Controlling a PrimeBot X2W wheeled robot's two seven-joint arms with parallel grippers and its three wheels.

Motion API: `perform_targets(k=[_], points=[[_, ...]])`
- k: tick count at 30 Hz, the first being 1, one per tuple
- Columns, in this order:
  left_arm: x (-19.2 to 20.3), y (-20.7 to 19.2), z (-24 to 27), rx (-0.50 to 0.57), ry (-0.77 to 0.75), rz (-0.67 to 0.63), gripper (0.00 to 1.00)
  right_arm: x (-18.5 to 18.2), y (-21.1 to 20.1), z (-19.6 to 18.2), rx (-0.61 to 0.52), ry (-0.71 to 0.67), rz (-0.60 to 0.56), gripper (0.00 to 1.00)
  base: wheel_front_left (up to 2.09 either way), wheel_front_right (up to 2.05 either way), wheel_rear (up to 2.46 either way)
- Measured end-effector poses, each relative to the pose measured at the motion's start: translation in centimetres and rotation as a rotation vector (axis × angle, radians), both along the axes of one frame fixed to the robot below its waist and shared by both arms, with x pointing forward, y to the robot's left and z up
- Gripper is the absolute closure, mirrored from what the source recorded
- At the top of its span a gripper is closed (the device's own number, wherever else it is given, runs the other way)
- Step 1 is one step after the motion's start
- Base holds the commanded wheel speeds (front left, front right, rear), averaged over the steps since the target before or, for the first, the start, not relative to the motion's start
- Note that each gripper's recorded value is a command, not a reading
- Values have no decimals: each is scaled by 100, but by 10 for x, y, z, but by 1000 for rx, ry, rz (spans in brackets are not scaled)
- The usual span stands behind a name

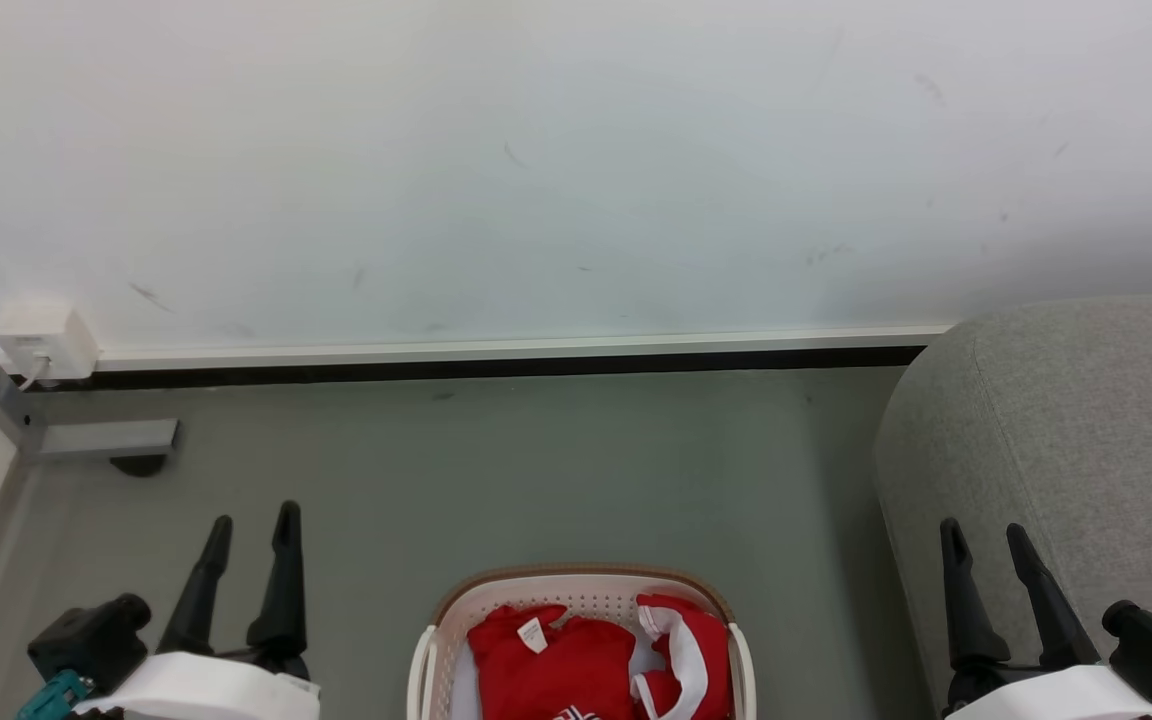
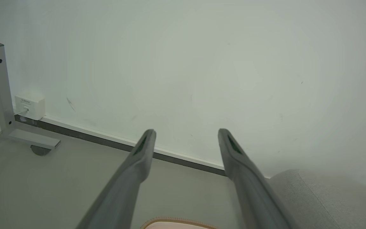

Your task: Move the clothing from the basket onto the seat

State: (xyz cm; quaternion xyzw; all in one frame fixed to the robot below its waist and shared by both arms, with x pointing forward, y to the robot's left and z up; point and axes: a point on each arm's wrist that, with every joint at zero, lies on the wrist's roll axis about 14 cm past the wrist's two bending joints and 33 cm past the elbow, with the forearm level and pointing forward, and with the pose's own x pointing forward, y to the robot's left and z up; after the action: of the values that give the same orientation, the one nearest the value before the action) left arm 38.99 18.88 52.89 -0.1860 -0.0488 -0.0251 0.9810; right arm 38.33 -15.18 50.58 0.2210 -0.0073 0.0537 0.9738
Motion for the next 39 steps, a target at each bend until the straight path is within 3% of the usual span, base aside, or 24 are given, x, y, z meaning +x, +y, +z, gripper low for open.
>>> perform_targets(k=[22, 39], points=[[1, -7, 8, 185, -54, -15, 0, 0, 10, 7, -159, -65, 33, 0, 0, 0, 0], [4, -14, 12, 288, -89, -40, 0, 2, 15, 12, -220, -105, 45, 0, 0, 0, 0]])
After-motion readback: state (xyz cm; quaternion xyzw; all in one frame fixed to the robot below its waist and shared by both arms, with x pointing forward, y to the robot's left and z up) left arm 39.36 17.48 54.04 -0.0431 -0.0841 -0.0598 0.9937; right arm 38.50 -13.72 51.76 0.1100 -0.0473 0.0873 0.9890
